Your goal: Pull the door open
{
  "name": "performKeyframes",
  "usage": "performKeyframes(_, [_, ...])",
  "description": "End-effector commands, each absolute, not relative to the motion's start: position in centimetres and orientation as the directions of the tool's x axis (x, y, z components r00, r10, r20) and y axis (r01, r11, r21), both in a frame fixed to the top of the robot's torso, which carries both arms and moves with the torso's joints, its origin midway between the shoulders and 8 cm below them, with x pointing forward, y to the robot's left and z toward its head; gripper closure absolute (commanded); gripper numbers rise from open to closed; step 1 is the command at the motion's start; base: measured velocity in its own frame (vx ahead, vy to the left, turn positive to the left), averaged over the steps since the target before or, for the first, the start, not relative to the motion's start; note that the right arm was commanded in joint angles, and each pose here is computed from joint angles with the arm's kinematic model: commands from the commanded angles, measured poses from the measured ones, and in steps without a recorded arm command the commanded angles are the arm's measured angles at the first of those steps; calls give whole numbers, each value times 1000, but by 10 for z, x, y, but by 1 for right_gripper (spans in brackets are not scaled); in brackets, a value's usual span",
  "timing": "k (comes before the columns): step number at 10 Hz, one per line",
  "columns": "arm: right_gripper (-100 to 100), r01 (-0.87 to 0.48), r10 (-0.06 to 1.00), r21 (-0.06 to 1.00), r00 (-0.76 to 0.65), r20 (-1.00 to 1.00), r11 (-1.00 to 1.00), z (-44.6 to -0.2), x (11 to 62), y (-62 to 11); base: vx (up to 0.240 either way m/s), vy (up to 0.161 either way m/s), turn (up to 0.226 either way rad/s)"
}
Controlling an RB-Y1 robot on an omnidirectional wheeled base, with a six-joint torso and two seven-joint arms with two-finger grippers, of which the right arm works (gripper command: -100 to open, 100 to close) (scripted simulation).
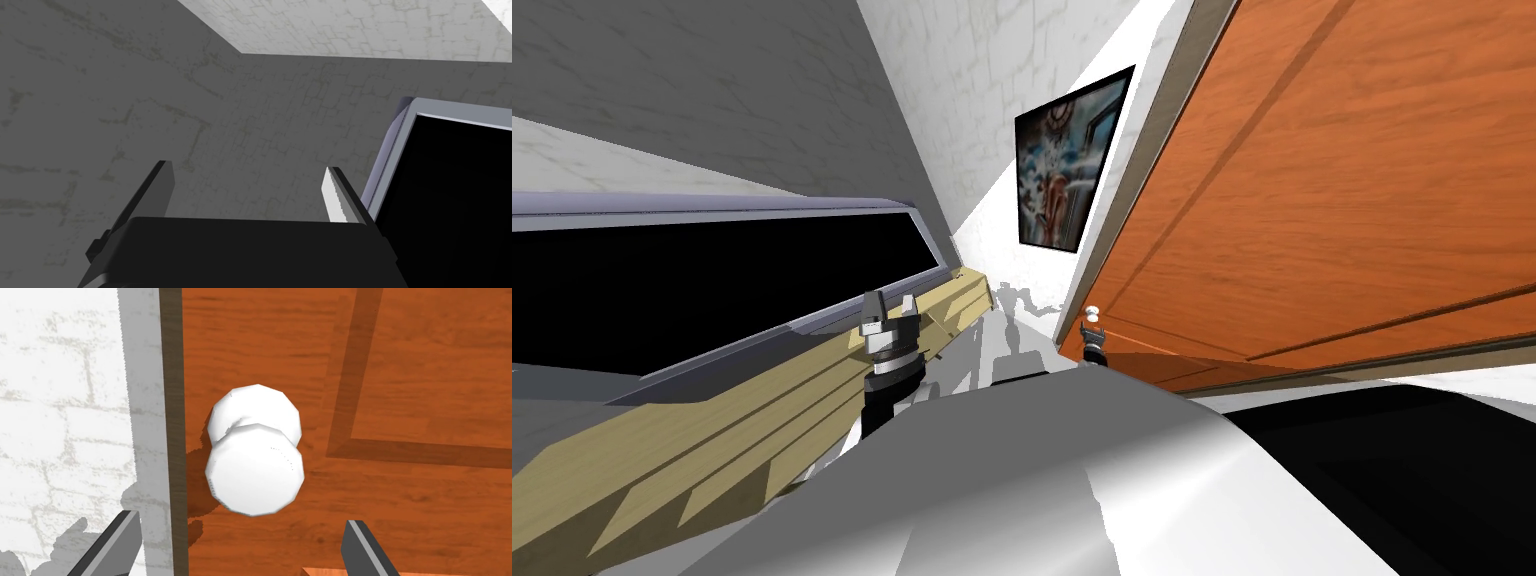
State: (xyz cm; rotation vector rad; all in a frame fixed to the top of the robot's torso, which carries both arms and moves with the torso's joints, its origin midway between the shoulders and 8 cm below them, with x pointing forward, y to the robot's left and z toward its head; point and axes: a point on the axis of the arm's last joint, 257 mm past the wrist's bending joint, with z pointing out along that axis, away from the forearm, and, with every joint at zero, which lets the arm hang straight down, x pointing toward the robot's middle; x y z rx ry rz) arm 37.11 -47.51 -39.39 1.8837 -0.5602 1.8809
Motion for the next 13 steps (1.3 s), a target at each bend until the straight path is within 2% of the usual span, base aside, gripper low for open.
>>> performKeyframes(1, [-100, -559, 10, 10, 4, 1000, -829, -396, 365, -486, 111, -8, 24])
performKeyframes(9, [-100, -569, 13, 13, 4, 1000, -822, -393, 339, -527, 104, -3, 19])
performKeyframes(10, [100, -569, 13, 13, 4, 1000, -822, -393, 339, -527, -8, -4, -21])
performKeyframes(13, [100, -569, 13, 13, 4, 1000, -822, -393, 339, -527, -17, -1, 8])
